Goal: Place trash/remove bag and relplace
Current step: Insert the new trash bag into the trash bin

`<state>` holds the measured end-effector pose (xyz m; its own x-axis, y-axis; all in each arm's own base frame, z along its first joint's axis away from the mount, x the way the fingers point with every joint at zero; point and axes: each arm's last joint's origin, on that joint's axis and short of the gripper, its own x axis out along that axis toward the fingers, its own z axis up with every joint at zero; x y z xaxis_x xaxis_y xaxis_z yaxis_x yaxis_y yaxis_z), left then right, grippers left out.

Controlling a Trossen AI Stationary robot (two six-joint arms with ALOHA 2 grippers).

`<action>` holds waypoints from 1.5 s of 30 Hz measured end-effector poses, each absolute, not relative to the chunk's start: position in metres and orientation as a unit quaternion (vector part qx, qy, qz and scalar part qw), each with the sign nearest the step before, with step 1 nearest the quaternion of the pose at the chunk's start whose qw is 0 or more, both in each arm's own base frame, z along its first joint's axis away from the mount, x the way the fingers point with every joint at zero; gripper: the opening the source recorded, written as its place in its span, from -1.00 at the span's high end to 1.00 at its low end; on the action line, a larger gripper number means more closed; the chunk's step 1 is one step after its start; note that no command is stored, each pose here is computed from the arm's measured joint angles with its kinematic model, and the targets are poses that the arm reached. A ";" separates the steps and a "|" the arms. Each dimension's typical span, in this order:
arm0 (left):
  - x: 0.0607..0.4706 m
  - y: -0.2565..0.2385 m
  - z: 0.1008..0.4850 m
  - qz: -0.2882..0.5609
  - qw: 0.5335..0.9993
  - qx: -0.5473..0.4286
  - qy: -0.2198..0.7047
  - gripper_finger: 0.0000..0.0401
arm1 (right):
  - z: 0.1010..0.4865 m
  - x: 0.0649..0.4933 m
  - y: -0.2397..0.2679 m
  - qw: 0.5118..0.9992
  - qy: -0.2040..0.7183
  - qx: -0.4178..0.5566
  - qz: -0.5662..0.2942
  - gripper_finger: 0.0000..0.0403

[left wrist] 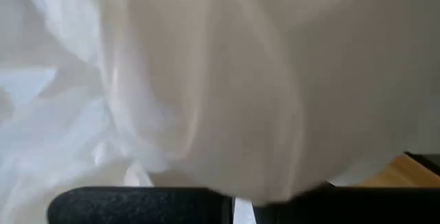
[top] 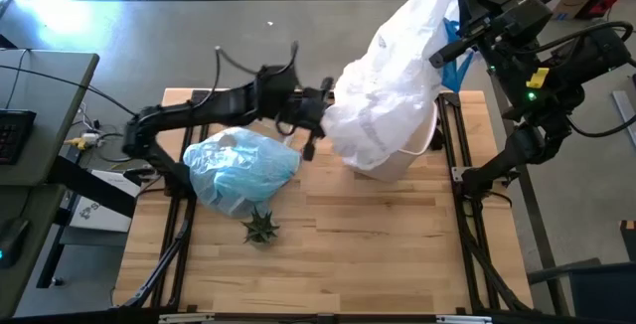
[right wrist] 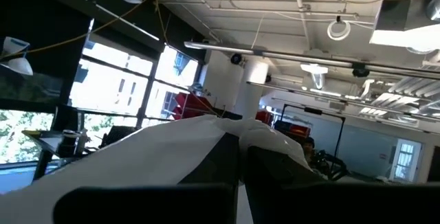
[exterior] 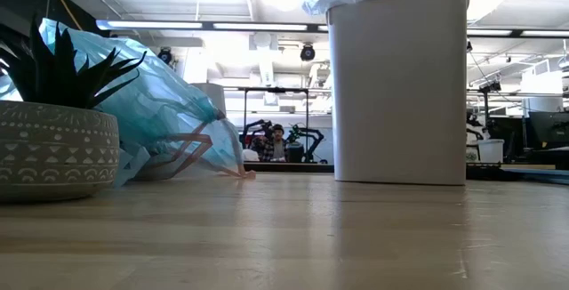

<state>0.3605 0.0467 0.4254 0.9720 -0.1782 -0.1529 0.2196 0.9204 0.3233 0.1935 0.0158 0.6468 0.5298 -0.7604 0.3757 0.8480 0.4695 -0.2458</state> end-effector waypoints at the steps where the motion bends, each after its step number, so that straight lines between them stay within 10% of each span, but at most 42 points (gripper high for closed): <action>1: 0.368 0.051 0.428 -0.110 0.977 0.176 0.056 0.96 | 0.647 0.193 0.016 0.850 -0.107 -0.205 -0.473 1.00; 17: 0.458 0.137 0.424 -0.064 0.979 0.181 0.062 0.96 | 0.643 0.197 0.017 0.844 -0.069 -0.253 -0.468 1.00; 33: 0.451 0.122 0.366 -0.031 0.925 0.163 0.342 0.96 | 0.625 0.197 0.011 0.864 0.002 -0.242 -0.442 1.00; 45: 0.426 0.100 0.399 -0.003 0.926 0.156 0.345 0.96 | 0.602 0.202 0.001 0.858 0.075 -0.212 -0.461 1.00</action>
